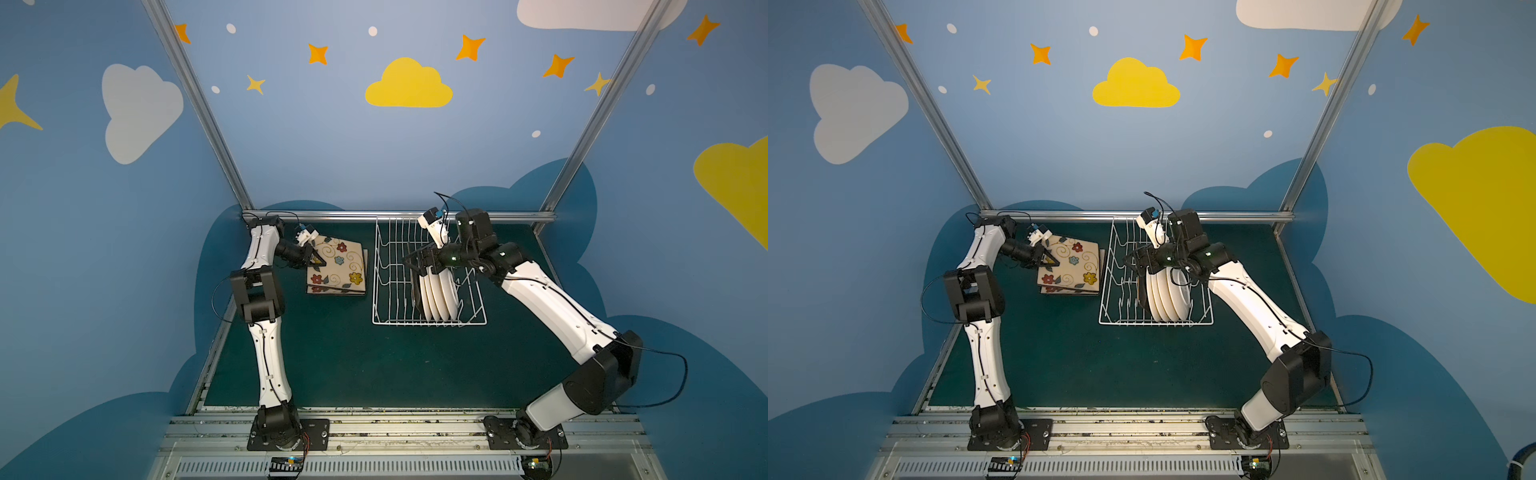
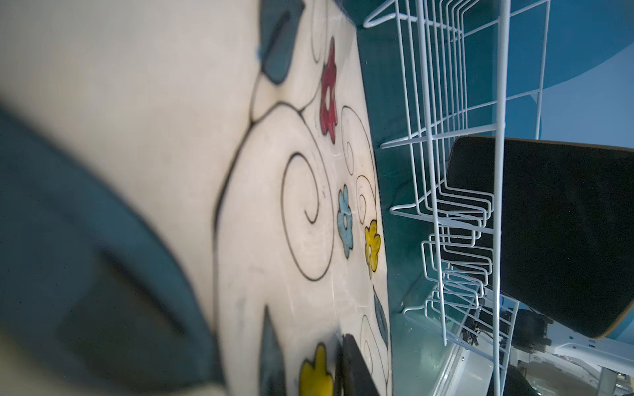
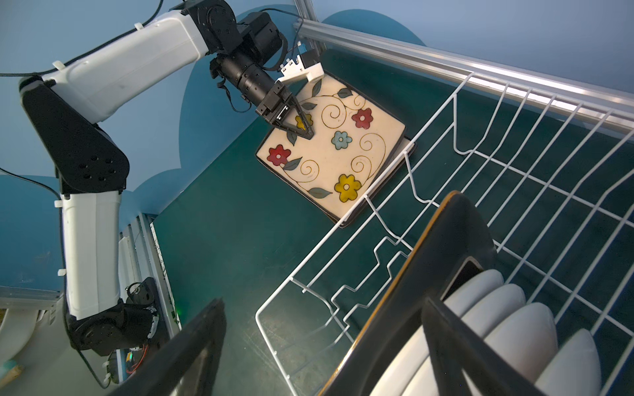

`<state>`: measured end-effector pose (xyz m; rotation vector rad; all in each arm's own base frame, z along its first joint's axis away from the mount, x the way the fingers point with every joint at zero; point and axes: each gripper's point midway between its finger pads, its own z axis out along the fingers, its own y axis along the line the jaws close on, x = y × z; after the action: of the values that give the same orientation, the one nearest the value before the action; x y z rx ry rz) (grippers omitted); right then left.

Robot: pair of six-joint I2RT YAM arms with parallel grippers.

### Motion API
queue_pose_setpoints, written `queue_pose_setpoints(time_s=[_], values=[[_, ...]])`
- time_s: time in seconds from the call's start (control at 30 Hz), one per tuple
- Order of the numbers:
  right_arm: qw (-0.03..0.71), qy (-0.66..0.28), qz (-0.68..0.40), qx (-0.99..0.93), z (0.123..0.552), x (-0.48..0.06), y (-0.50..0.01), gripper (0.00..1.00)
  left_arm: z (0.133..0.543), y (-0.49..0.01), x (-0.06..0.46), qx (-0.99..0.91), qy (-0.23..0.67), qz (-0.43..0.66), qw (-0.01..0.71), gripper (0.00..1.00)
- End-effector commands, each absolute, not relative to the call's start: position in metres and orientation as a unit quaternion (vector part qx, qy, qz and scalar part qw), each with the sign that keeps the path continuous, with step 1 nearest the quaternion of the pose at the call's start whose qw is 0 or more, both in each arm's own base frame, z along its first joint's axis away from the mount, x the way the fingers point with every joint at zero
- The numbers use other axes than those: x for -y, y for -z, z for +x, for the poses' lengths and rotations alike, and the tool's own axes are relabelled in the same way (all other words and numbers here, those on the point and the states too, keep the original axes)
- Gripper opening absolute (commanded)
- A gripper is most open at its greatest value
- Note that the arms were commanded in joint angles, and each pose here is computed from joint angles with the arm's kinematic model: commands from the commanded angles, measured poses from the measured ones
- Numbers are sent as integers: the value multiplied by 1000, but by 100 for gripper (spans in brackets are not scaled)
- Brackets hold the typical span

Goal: Unload the plates from the dish rack
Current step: Place the plate on the plate.

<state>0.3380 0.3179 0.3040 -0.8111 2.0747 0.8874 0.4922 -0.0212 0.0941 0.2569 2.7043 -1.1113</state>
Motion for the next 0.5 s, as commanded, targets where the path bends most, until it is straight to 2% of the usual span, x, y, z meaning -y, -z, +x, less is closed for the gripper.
queue_pose_setpoints(time_s=[0.0,0.2,0.3,0.47], values=[[374,-338,-325,-800,339,-322,-313,89,499,-130,33,-891,416,109,148,3],[370,-329,-333,-803,341,-326,-309,89,500,-117,30,-897,408,104,137,3],[369,-323,-338,-804,340,-326,-308,89,500,-108,28,-901,402,99,127,9],[375,-324,-333,-802,342,-327,-312,89,501,-96,24,-909,389,93,117,12]])
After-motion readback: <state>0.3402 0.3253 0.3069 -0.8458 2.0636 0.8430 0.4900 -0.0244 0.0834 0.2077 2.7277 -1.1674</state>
